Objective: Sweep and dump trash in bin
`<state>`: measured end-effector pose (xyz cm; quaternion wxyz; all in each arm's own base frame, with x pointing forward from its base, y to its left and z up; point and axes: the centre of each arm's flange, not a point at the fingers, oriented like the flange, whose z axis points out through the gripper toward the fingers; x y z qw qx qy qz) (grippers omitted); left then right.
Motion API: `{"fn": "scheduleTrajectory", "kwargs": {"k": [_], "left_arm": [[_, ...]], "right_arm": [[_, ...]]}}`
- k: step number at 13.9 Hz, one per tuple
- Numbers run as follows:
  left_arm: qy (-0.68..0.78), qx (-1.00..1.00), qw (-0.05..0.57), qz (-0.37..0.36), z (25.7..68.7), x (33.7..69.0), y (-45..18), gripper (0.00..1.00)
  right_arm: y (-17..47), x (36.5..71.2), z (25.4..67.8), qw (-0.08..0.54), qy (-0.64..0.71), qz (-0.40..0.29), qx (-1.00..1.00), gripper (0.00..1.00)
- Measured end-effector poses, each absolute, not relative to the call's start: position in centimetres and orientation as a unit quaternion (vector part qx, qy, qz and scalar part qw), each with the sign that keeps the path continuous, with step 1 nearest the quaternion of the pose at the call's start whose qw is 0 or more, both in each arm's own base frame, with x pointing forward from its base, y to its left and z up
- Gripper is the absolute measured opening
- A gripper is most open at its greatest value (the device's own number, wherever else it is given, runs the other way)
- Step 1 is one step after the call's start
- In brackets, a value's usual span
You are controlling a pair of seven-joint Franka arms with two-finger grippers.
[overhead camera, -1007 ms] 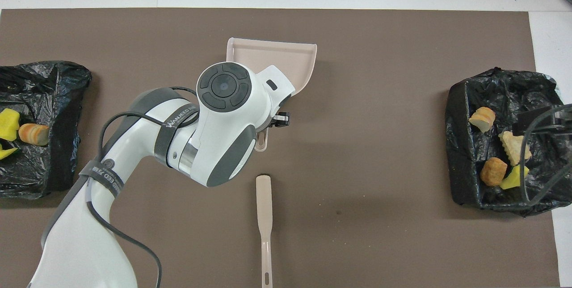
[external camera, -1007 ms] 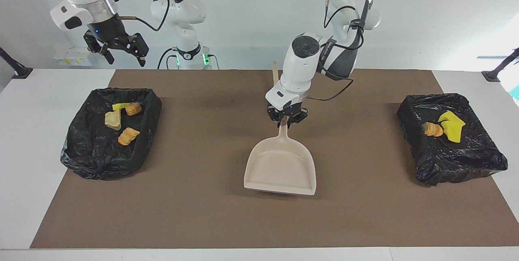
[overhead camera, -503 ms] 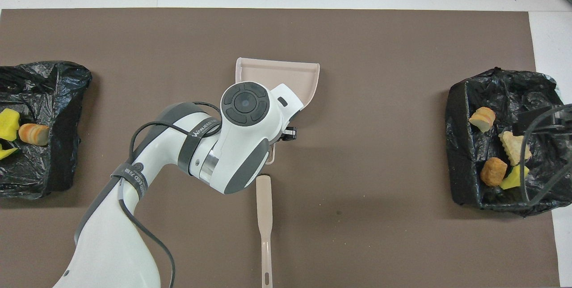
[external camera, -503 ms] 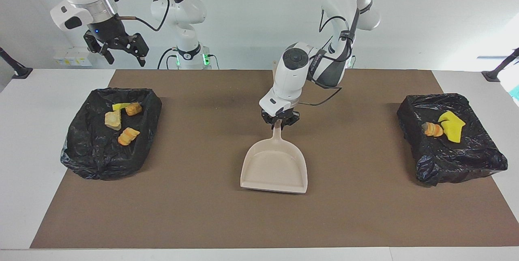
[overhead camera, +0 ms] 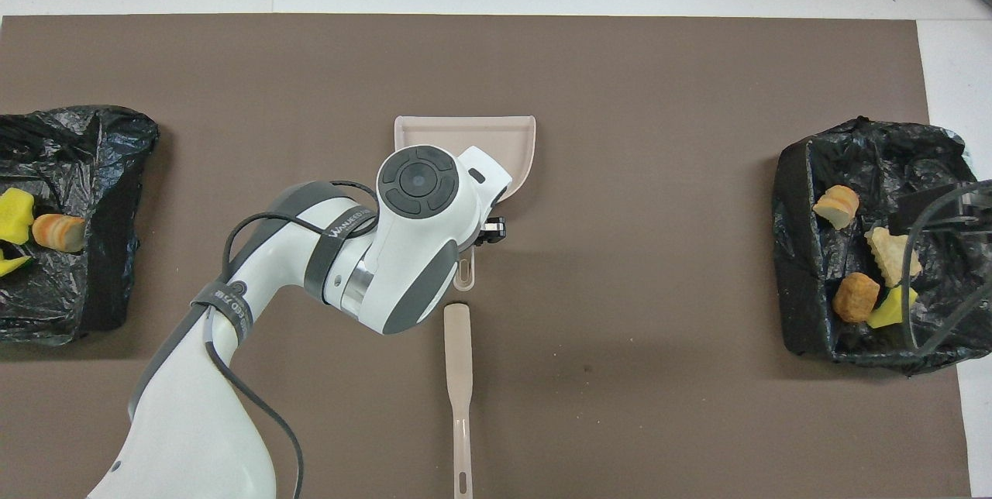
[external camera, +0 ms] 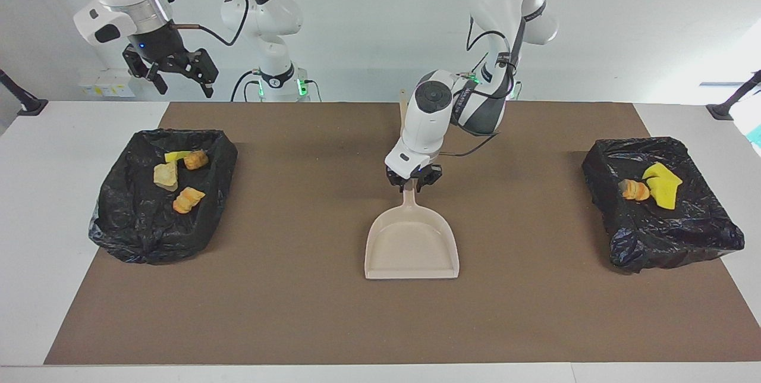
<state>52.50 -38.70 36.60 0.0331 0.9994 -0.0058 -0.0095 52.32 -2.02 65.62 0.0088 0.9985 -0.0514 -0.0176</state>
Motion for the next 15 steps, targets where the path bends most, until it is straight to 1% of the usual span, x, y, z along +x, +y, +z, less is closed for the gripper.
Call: {"fn": "scheduleTrajectory", "kwargs": {"k": [1, 2, 3, 4, 7, 9, 12, 15], "left_arm": [[0.002, 0.999, 0.033, -0.007, 38.0, 52.9, -37.8, 0.71], [0.011, 0.999, 0.03, -0.009, 39.8, 53.2, -36.4, 0.82], [0.022, 0.999, 0.029, -0.01, 41.7, 53.5, -34.8, 0.92], [0.033, 0.999, 0.028, -0.01, 43.9, 53.9, -32.8, 1.0], [0.015, 0.999, 0.027, -0.013, 50.0, 54.6, -25.1, 1.0], [-0.004, 0.999, 0.026, -0.021, 52.4, 54.7, -20.1, 1.0], [-0.029, 0.999, 0.027, -0.025, 54.5, 55.0, -13.7, 1.0], [-0.036, 0.999, 0.023, -0.03, 55.1, 55.0, -10.1, 1.0]], "right_arm": [[-2.0, 52.3, 65.6, 0.009, -0.051, -0.018, 0.998, 1.0], [-2.0, 52.3, 65.6, 0.009, -0.051, -0.018, 0.998, 1.0], [-2.0, 52.3, 65.6, 0.009, -0.051, -0.018, 0.998, 1.0], [-2.0, 52.3, 65.6, 0.009, -0.051, -0.018, 0.998, 1.0], [-2.0, 52.3, 65.6, 0.009, -0.051, -0.018, 0.998, 1.0], [-2.0, 52.3, 65.6, 0.009, -0.051, -0.018, 0.998, 1.0], [-2.0, 52.3, 65.6, 0.009, -0.051, -0.018, 0.998, 1.0], [-2.0, 52.3, 65.6, 0.009, -0.051, -0.018, 0.998, 1.0]]}}
